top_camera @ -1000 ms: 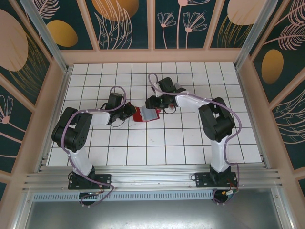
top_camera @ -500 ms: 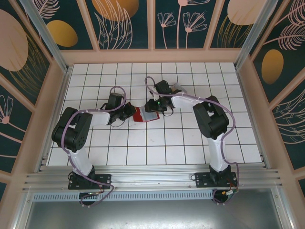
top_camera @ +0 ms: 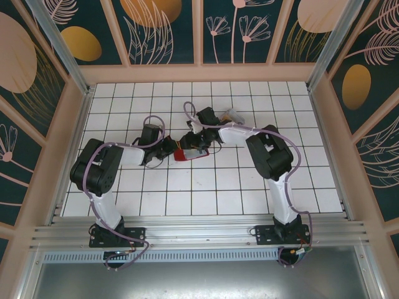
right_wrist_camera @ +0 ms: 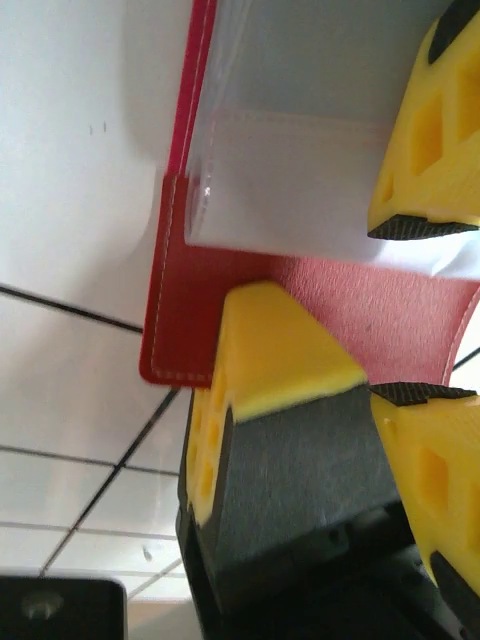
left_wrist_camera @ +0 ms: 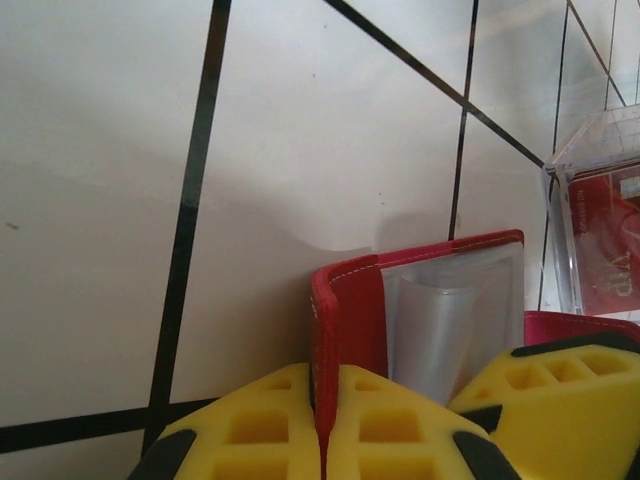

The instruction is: Put the credit cards into the card holder

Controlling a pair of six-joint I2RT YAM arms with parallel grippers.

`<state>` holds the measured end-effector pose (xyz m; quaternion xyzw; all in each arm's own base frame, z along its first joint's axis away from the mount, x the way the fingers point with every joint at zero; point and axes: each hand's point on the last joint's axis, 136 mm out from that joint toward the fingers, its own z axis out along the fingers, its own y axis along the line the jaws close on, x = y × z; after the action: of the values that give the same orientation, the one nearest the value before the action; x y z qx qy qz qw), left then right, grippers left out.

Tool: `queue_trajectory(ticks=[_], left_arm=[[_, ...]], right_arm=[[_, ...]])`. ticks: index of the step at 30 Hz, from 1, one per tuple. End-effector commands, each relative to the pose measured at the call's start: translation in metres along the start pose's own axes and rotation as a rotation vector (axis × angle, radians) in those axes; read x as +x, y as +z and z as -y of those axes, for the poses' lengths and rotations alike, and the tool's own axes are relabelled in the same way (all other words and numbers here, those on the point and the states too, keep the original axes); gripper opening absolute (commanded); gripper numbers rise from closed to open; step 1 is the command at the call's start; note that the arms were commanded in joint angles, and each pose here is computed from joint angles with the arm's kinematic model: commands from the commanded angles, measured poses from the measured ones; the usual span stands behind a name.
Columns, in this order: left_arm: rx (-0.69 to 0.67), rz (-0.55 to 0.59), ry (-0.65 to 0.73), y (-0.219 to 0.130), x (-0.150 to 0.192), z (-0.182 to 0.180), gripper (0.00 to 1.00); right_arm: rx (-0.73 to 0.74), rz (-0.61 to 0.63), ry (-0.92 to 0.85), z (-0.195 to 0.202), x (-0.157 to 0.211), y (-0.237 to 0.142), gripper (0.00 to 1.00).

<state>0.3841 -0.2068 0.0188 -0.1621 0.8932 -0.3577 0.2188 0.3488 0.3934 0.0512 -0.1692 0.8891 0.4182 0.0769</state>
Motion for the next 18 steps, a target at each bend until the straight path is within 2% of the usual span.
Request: queue_trajectory(ticks=[1,7,9,12,18], left_arm=[[-0.037,-0.037,-0.034,0.004,0.015,-0.019,0.05],[-0.044,-0.034,-0.035,0.001,0.017,-0.021,0.16],[-0.053,-0.023,-0.027,-0.003,0.014,-0.018,0.33],[-0.063,0.012,-0.007,-0.015,0.006,-0.012,0.44],[-0.098,0.069,0.028,-0.036,-0.006,-0.004,0.47]], right_arm=[[-0.12,-0.034,0.008,-0.018,0.007,0.005,0.45],[-0.144,-0.031,0.015,-0.018,0.007,0.005,0.45],[-0.138,-0.03,0.026,-0.012,0.009,0.006,0.45],[-0.129,-0.024,0.046,-0.002,0.011,0.006,0.45],[-0.084,0.047,0.007,-0.009,-0.004,-0.02,0.45]])
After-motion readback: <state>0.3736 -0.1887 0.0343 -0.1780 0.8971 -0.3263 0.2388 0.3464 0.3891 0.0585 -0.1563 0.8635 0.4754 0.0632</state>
